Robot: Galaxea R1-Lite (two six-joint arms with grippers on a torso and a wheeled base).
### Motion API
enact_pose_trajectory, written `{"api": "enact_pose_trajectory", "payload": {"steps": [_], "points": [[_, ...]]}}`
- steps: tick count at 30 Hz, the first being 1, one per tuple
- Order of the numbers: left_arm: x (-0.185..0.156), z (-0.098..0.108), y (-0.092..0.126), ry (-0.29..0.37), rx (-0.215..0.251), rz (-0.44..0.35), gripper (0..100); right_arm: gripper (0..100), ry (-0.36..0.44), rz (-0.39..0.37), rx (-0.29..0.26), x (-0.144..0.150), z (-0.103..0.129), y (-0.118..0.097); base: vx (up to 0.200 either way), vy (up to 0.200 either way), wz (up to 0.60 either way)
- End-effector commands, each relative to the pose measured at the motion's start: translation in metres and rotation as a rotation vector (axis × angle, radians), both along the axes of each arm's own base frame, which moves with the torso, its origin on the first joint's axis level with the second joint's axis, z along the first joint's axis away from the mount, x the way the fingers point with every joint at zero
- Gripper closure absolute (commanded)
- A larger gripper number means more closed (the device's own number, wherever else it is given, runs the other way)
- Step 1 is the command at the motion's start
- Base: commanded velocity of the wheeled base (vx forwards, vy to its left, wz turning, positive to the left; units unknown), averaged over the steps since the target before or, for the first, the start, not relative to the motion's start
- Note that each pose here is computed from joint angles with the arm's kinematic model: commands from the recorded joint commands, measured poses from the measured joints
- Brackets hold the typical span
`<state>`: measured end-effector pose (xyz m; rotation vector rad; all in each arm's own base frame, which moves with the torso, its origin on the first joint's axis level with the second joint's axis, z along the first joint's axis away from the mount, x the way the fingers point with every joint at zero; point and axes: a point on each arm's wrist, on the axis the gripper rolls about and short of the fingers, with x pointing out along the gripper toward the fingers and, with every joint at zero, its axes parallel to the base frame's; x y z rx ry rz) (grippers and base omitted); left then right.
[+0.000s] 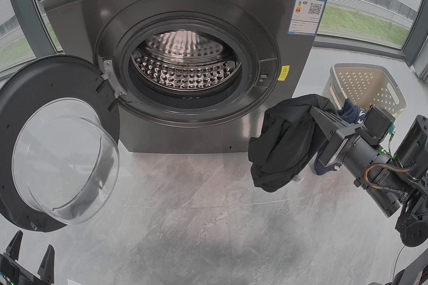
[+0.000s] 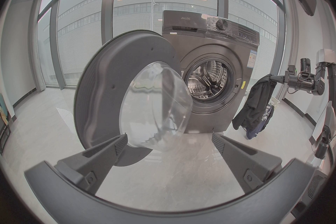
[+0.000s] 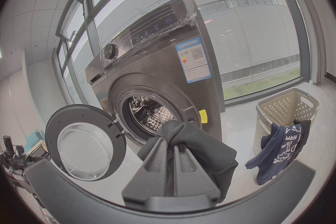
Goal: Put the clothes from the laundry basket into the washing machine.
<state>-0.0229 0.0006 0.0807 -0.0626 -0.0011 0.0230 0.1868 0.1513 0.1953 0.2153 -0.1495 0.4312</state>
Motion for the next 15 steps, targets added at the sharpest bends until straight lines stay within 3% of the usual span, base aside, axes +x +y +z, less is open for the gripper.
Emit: {"api": "enact_pose_trajectory", "payload": {"steps": [1, 15], "points": [[0.0006, -0.0047, 0.0000, 0.010, 0.000, 0.000, 0, 100, 0.000, 0.000, 0.000, -0.0002, -0.0001, -0.0001, 0.000, 0.000, 0.00], [0.0006, -0.0047, 0.0000, 0.010, 0.000, 0.000, 0, 100, 0.004, -0.001, -0.001, 0.0000, -0.0012, -0.0004, 0.000, 0.000, 0.00]]}}
